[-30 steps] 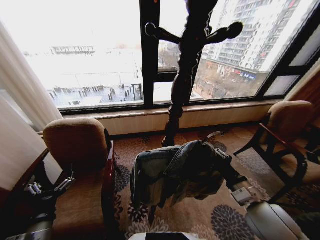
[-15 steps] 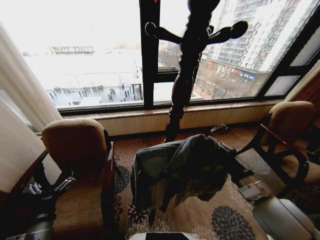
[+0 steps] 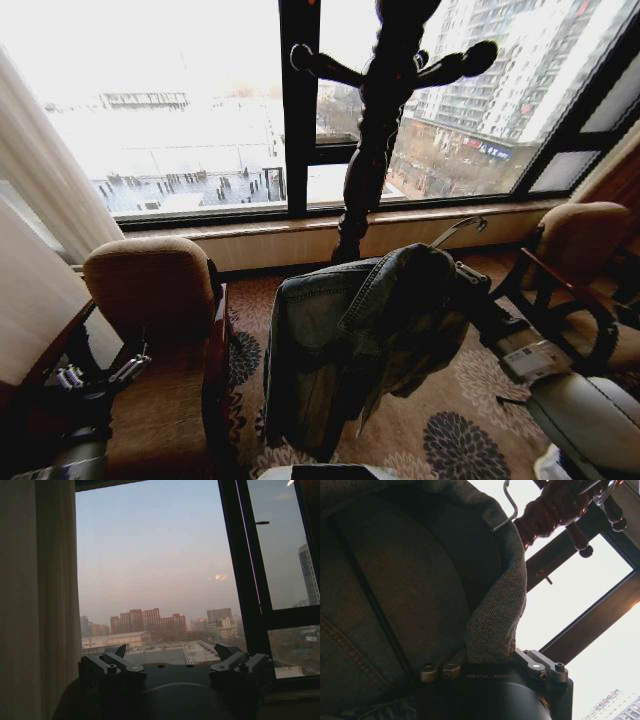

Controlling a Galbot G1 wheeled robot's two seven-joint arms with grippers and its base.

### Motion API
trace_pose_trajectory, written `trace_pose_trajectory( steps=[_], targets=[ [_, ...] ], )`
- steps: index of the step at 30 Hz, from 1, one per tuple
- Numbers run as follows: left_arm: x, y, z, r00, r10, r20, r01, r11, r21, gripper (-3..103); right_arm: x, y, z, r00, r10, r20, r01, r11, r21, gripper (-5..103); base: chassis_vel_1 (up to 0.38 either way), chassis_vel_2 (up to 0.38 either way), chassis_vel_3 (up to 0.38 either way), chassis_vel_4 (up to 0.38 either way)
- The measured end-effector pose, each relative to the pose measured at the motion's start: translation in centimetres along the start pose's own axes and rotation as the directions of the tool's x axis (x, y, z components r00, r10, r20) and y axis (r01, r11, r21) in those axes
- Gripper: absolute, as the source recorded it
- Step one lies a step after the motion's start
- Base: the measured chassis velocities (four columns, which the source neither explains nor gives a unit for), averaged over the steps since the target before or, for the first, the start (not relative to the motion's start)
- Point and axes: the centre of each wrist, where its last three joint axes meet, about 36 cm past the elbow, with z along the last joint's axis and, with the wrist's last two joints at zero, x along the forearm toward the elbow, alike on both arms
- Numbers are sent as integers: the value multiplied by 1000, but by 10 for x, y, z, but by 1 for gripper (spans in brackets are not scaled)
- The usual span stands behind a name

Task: Pick up the clothes from the bed and hang them on the clothes hanger.

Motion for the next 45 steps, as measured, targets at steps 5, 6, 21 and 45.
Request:
trace_pose_trajectory(
  steps=[5,6,21,45],
  targets=[
    [0,0,0,1000,0,0,0,1000,0,100,-2,-6,-2,1000,-3,12,3,1000,8,20,0,0,0,0],
    [0,0,0,1000,0,0,0,1000,0,100,-3,-8,-2,1000,-3,17,3,1000,11,20,0,0,0,0],
    [0,0,0,1000,0,0,0,1000,0,100,-11,-39,-13,999,25,47,-27,999,29,20,0,0,0,0],
    [0,0,0,1000,0,0,0,1000,0,100,-28,-100,-12,987,146,63,-142,988,-54,20,0,0,0,0]
  ],
)
